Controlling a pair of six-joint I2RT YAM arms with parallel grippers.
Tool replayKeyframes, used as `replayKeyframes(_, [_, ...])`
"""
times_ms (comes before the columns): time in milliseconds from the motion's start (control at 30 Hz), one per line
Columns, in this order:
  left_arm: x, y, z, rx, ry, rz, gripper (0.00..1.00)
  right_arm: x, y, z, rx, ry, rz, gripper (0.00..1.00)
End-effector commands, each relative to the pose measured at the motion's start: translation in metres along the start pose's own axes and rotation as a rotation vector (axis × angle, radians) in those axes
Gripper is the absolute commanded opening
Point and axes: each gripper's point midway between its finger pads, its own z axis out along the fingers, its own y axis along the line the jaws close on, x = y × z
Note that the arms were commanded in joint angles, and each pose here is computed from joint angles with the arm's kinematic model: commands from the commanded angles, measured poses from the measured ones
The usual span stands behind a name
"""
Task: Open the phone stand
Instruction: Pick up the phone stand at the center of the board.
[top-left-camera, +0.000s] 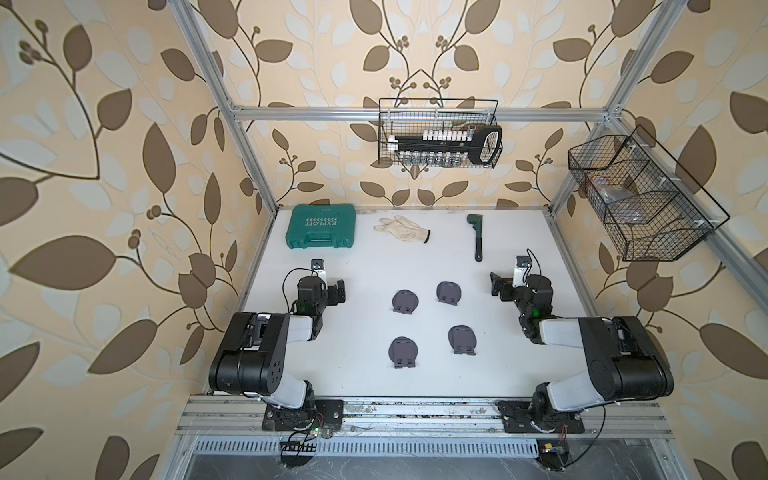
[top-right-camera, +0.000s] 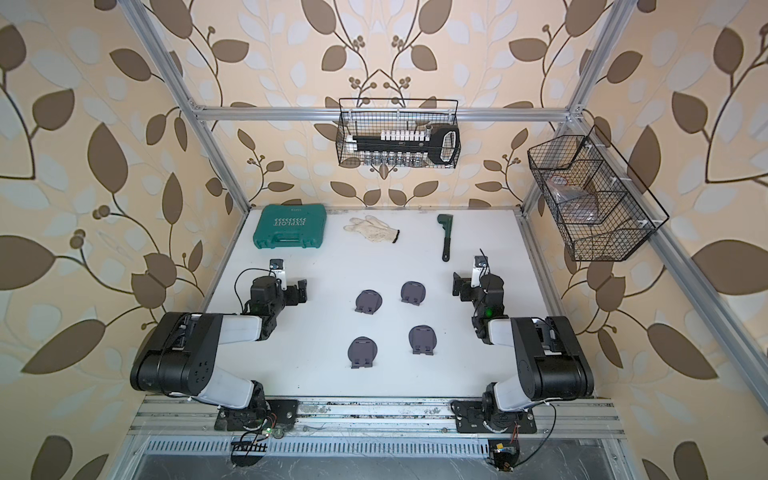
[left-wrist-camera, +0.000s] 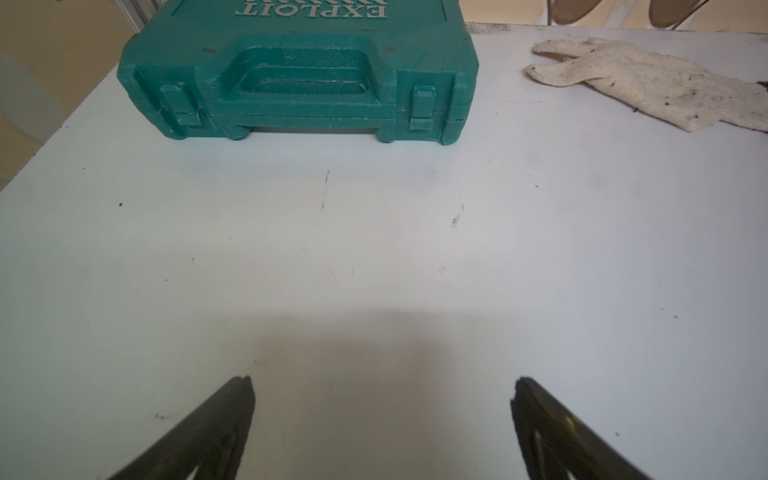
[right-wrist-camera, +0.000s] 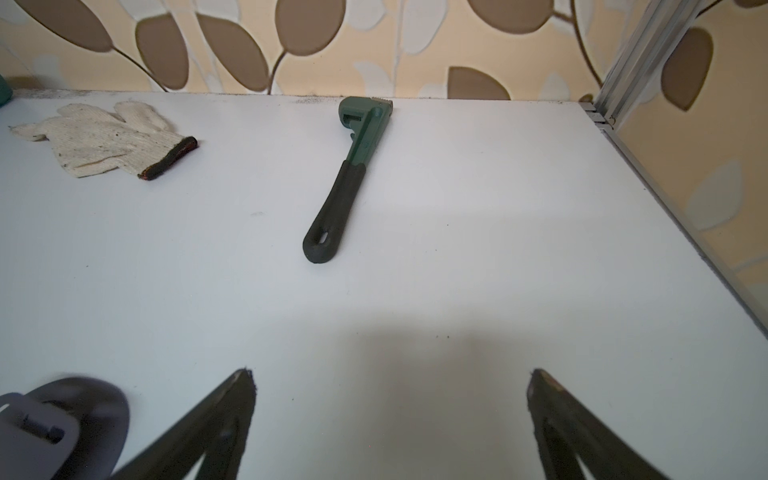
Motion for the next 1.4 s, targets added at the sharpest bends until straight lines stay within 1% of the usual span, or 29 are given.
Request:
replayKeyframes(0, [-0.019, -0.005, 0.001, 0.027, -0.053, -0.011, 0.99, -0.007, 0.0, 0.003, 0.005, -0.014, -0.004, 0.98])
replayKeyframes(367, [-0.019, -0.005, 0.001, 0.026, -0.052, -0.012, 0.99, -0.007, 0.0, 0.004, -0.001, -0.007, 0.002, 0.98])
replayKeyframes(467, [-0.02, -0.005, -0.001, 0.023, -0.062, -0.008, 0.99, -0.01, -0.001, 0.001, 0.005, -0.027, 0.003, 0.98])
replayKeyframes(500, [-0.023, -0.005, -0.002, 0.018, -0.064, -0.004, 0.99, -0.02, -0.014, -0.001, 0.1, -0.037, 0.024, 0.98])
replayKeyframes(533, [-0.027, -0.006, -0.003, 0.021, -0.052, 0.001, 0.99, -0.026, -0.027, -0.004, 0.205, 0.008, 0.033, 0.98])
replayKeyframes(567, [-0.029, -0.008, -0.001, 0.021, -0.014, 0.006, 0.99, -0.032, -0.035, -0.008, 0.259, 0.067, 0.041, 0.98])
replayKeyframes(600, [-0.046, -0.006, -0.007, 0.007, -0.017, 0.003, 0.99, -0.042, -0.033, -0.01, 0.25, 0.07, 0.038, 0.98])
replayKeyframes(667, [-0.056, -0.001, -0.01, -0.026, 0.0, -0.011, 0.99, -0.055, -0.023, -0.017, 0.19, 0.023, 0.054, 0.98])
replayKeyframes(733, [-0.068, 0.003, -0.009, -0.057, 0.037, -0.023, 0.99, -0.062, -0.022, -0.025, 0.179, 0.009, 0.088, 0.98])
replayKeyframes(767, [-0.071, 0.005, -0.009, -0.078, 0.076, -0.043, 0.99, -0.066, -0.024, -0.03, 0.181, 0.001, 0.112, 0.98])
replayKeyframes(833, [-0.075, 0.004, -0.009, -0.084, 0.136, -0.058, 0.99, -0.075, -0.026, -0.036, 0.144, -0.021, 0.188, 0.98])
replayKeyframes(900, [-0.085, 0.005, -0.013, -0.111, 0.169, -0.119, 0.99, -0.086, -0.038, -0.043, 0.128, -0.06, 0.355, 0.98])
replayKeyframes(967, [-0.095, 0.002, -0.018, -0.115, 0.19, -0.161, 0.96, -0.097, -0.042, -0.047, 0.066, -0.077, 0.469, 0.98])
replayKeyframes(1033, [-0.103, -0.006, -0.024, -0.096, 0.225, -0.191, 0.91, -0.1, -0.047, -0.049, 0.068, -0.047, 0.586, 0.98])
replayKeyframes(1100, [-0.112, -0.023, -0.032, -0.038, 0.261, -0.213, 0.86, -0.106, -0.035, -0.047, 0.004, 0.025, 0.591, 0.98])
replayKeyframes(1133, [-0.114, -0.032, -0.036, -0.006, 0.281, -0.224, 0.86, -0.107, -0.028, -0.046, -0.028, 0.051, 0.592, 0.98])
replayKeyframes(1200, [-0.117, -0.064, -0.047, 0.139, 0.354, -0.228, 0.88, -0.108, -0.02, -0.045, -0.066, 0.09, 0.604, 0.98])
replayKeyframes(1267, [-0.109, -0.092, -0.052, 0.203, 0.433, -0.187, 0.88, -0.113, -0.017, -0.048, -0.082, 0.088, 0.604, 0.98])
replayKeyframes(1333, [-0.107, -0.117, -0.062, 0.248, 0.455, -0.14, 0.88, -0.121, -0.014, -0.054, -0.095, 0.077, 0.615, 0.98])
replayKeyframes(1367, [-0.107, -0.128, -0.067, 0.278, 0.464, -0.147, 0.83, -0.125, -0.011, -0.058, -0.112, 0.081, 0.63, 0.98])
